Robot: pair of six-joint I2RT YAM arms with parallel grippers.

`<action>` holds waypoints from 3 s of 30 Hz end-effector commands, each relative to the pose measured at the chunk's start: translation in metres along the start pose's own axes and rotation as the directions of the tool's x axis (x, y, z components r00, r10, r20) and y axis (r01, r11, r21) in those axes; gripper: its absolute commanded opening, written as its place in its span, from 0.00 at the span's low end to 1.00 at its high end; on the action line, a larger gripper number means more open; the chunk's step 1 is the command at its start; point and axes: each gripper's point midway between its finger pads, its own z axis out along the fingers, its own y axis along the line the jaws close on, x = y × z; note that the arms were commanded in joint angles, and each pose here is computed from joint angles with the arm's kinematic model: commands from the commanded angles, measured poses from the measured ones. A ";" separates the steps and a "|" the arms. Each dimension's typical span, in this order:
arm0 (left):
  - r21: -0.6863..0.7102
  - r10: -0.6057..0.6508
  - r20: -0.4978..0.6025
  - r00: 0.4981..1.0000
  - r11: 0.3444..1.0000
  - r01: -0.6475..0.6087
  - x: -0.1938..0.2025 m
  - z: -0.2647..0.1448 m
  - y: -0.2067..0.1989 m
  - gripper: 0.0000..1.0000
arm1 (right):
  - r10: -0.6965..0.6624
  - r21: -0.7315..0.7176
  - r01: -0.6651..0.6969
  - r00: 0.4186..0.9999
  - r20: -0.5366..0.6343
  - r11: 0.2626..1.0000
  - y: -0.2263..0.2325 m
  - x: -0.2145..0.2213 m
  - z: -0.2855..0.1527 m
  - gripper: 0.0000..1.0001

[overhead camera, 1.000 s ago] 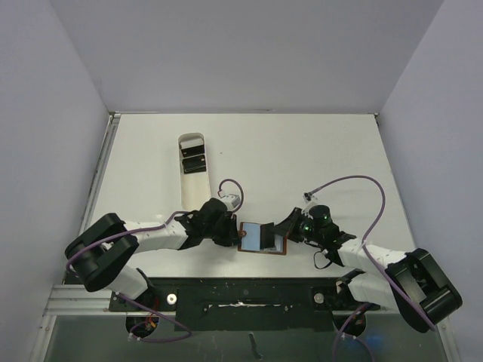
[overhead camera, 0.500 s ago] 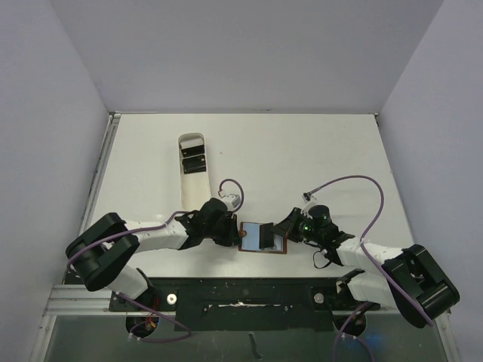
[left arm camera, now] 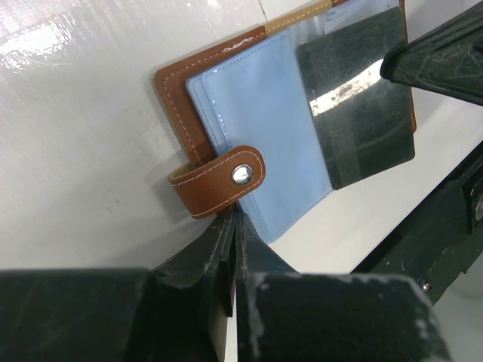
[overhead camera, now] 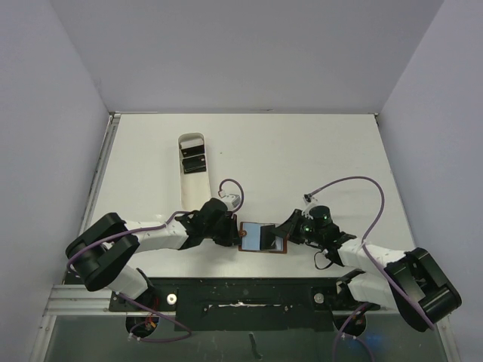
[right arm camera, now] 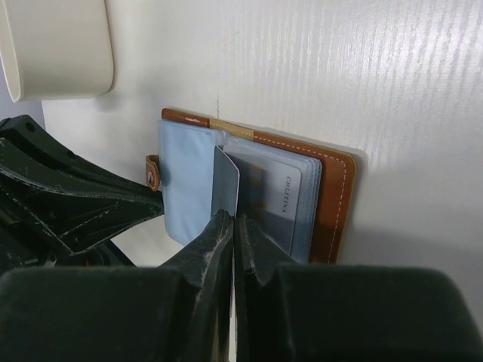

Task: Put the credit cards into the card holder
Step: Insert the credit card into the card holder.

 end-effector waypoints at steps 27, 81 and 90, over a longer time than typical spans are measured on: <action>-0.059 0.010 0.007 1.000 0.998 -0.010 -0.006 0.002 0.007 0.00 | -0.089 0.023 0.089 0.996 -0.014 0.996 -0.005 -0.007 0.010 0.00; -0.020 -0.078 0.033 0.996 0.997 0.079 0.006 0.002 0.001 0.00 | -0.137 -0.024 0.138 0.989 0.047 0.990 0.002 -0.008 0.018 0.00; -0.011 -0.076 0.047 0.996 0.997 0.076 0.002 0.001 -0.002 0.00 | -0.137 0.052 0.137 0.991 -0.002 0.989 0.000 -0.003 0.017 0.23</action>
